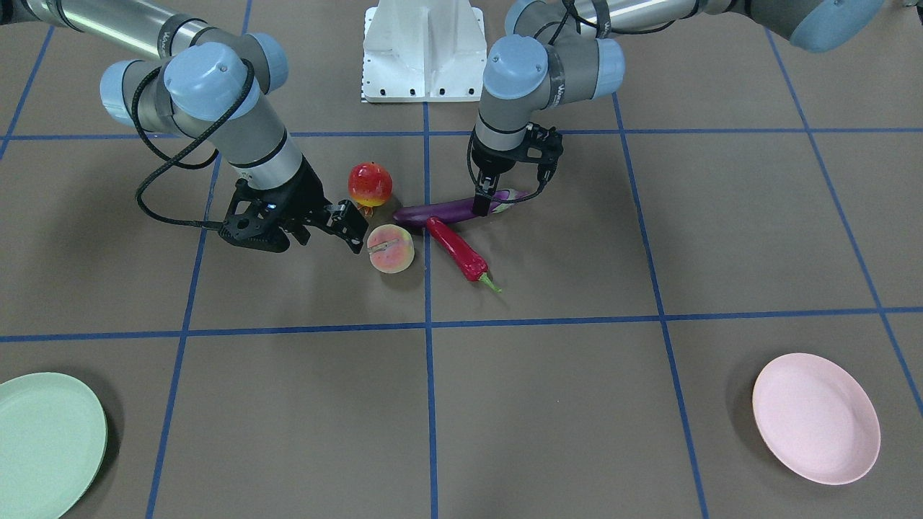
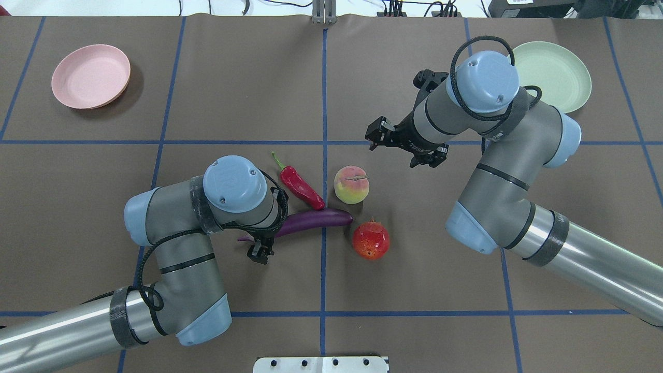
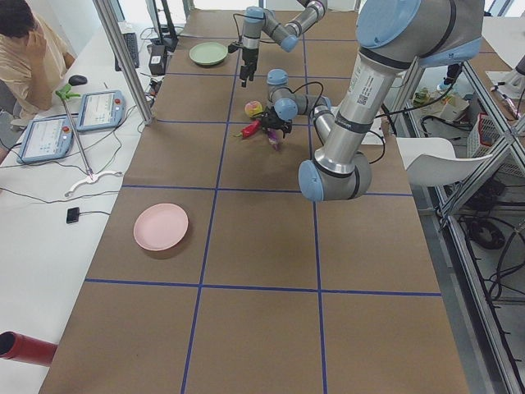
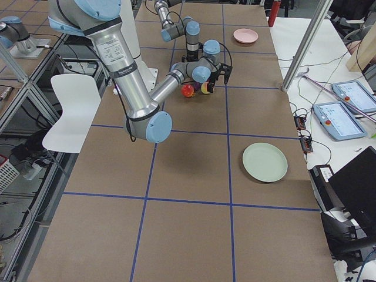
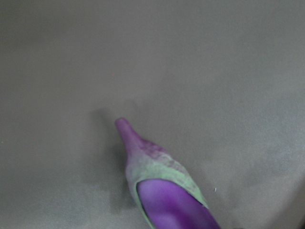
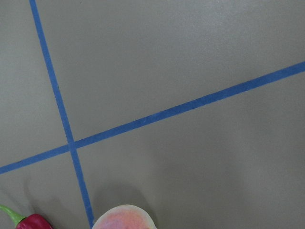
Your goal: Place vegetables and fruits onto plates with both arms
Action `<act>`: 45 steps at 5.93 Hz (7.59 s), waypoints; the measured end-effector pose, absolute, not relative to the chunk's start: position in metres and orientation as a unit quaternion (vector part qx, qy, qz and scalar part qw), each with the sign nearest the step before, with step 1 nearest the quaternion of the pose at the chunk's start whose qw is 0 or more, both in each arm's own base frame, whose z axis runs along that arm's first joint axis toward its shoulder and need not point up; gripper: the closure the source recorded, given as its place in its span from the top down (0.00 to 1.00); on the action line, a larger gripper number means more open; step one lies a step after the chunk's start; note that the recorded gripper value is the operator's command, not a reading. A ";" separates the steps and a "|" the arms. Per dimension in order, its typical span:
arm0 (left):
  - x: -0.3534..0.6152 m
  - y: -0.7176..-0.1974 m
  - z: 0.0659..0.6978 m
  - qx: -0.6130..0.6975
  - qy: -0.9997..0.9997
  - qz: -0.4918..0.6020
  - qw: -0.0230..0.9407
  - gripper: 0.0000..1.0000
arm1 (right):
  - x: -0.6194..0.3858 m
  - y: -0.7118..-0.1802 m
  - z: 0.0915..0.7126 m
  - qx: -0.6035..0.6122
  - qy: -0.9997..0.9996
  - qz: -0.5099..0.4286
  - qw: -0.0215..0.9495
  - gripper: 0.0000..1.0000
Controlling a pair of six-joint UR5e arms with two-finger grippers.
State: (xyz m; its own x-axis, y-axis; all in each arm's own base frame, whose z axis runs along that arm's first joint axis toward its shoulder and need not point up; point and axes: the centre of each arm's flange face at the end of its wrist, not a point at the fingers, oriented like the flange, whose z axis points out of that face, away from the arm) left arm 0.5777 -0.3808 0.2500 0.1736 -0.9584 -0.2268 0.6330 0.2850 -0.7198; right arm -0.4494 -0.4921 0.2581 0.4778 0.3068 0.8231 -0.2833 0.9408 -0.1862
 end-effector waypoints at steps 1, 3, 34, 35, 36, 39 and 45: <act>0.578 -0.385 0.251 -0.239 0.337 -0.548 0.727 0.87 | -0.449 -0.492 0.258 -0.012 -0.482 0.172 0.859 1.00; 0.568 -0.399 0.252 -0.234 0.340 -0.555 0.723 0.87 | -0.449 -0.492 0.257 -0.008 -0.482 0.173 0.859 1.00; 0.214 -0.789 0.516 0.002 0.311 -0.097 0.946 0.00 | -0.340 -0.641 0.331 0.060 -0.435 0.234 0.868 0.00; 0.210 -0.803 0.520 0.016 0.296 -0.104 0.950 0.00 | -0.309 -0.666 0.366 0.063 -0.414 0.213 0.883 0.00; 0.208 -0.811 0.528 0.034 0.283 -0.107 0.953 0.27 | -0.277 -0.688 0.402 0.061 -0.396 0.189 0.897 0.00; 0.210 -0.821 0.537 0.057 0.265 -0.110 0.956 1.00 | -0.233 -0.701 0.479 0.049 -0.361 0.149 0.919 0.00; 0.257 -0.817 0.364 0.039 0.362 -0.222 0.904 1.00 | -0.198 -0.716 0.568 0.048 -0.320 0.153 0.934 1.00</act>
